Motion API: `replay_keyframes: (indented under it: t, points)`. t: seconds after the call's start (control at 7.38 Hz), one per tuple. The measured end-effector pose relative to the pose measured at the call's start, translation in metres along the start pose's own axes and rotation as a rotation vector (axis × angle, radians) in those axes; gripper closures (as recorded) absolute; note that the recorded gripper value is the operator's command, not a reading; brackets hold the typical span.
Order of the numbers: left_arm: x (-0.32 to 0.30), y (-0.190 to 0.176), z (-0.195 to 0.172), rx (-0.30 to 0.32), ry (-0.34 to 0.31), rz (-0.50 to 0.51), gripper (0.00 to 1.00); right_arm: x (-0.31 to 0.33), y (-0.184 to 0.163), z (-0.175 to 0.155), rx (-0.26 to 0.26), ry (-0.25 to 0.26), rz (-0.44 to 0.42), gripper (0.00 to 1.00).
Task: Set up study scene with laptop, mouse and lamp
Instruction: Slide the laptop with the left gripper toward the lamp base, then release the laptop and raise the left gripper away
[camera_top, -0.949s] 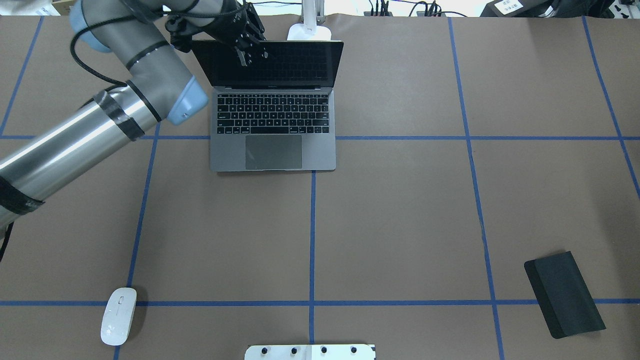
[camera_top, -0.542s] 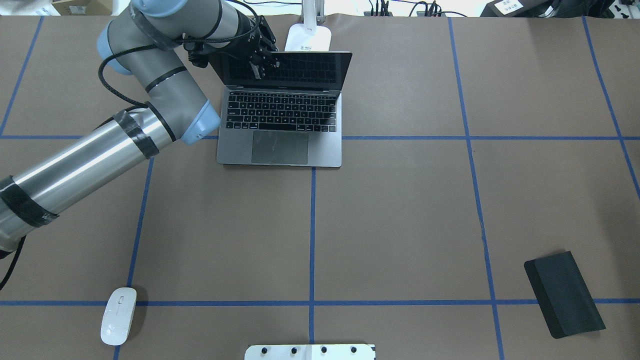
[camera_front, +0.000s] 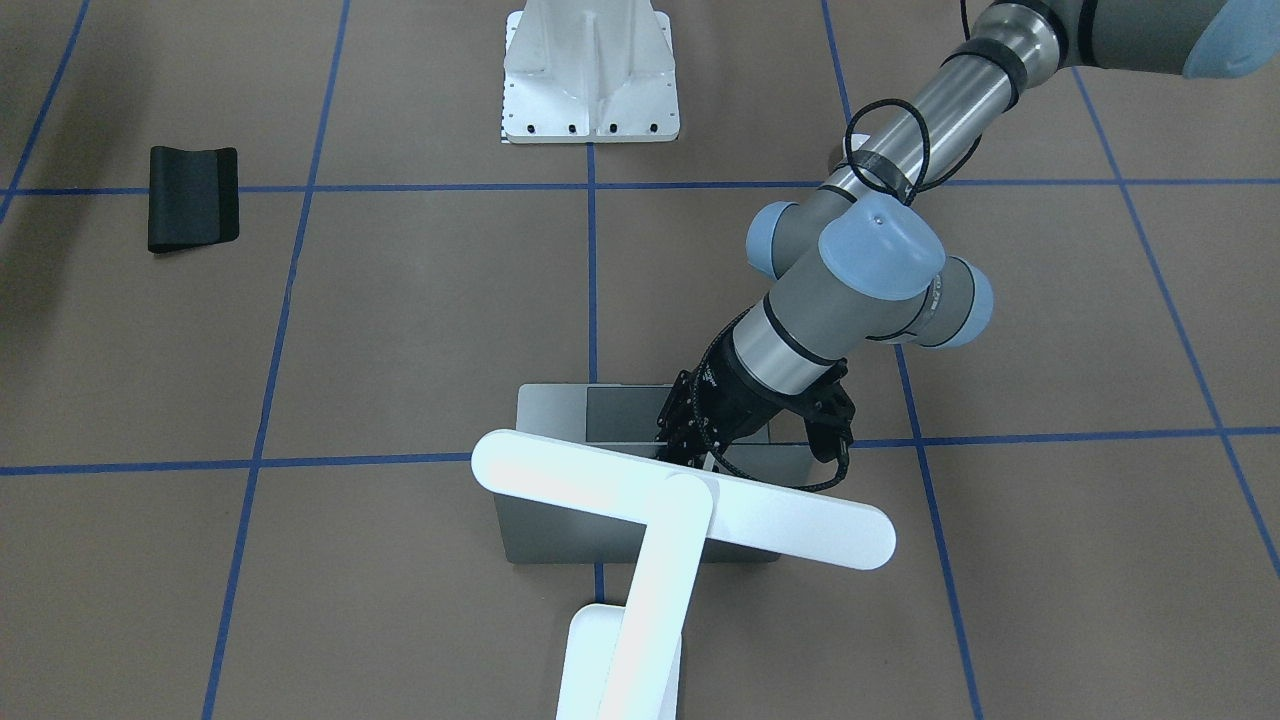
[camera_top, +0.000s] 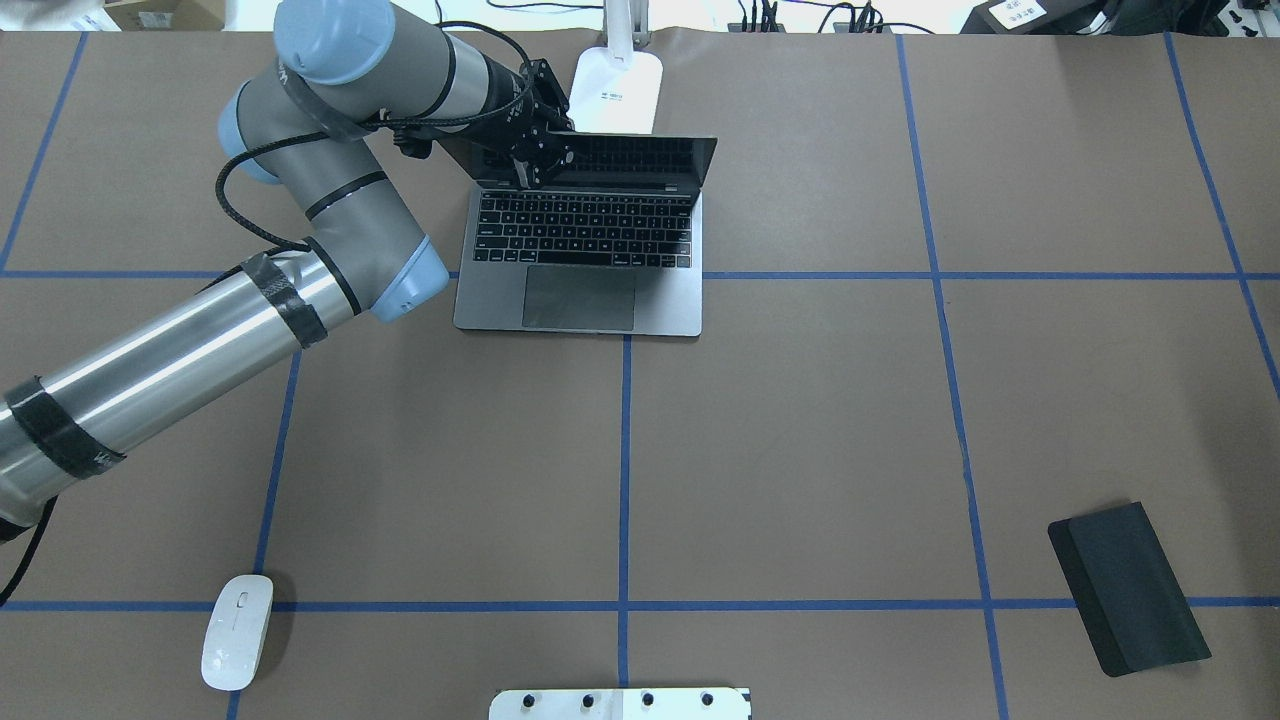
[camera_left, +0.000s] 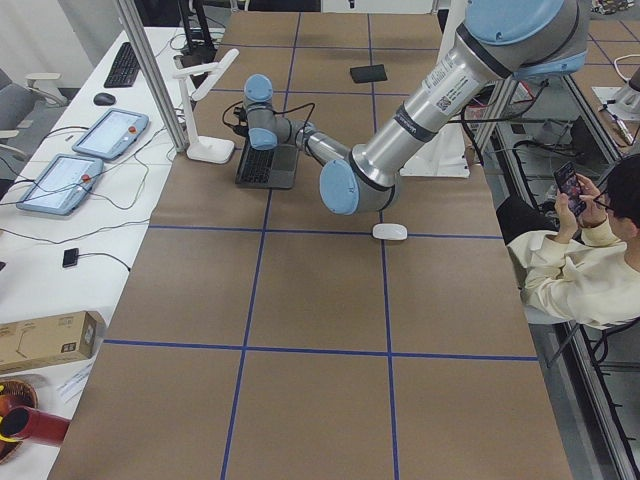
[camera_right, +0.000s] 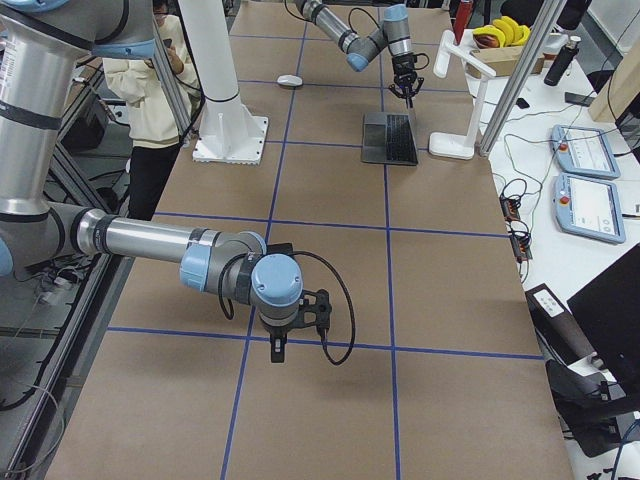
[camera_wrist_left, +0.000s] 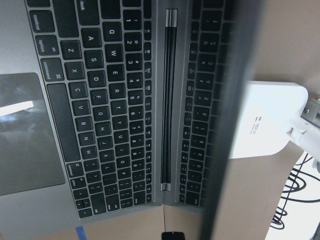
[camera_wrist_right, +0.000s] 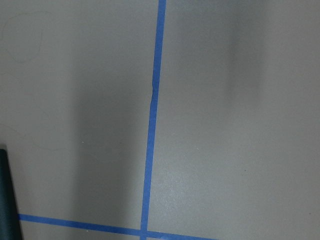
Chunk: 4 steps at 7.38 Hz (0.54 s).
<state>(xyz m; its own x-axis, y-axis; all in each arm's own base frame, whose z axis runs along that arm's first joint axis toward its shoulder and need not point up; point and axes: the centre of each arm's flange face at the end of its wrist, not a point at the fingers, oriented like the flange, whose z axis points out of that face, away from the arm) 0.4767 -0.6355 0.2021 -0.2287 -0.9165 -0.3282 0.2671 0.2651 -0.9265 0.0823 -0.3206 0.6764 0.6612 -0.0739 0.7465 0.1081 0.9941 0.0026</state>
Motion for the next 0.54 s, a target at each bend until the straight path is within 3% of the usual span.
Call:
replay_keyframes:
  t: [0.27,0.54]
  points:
    - [-0.007,-0.01,-0.017,-0.015,0.013,0.058,0.0,0.002,0.001,0.002,-0.006,-0.002,0.008,0.0]
    - [-0.017,-0.024,-0.065,-0.044,0.057,0.121,0.0,0.004,0.001,0.004,-0.01,-0.002,0.014,0.0]
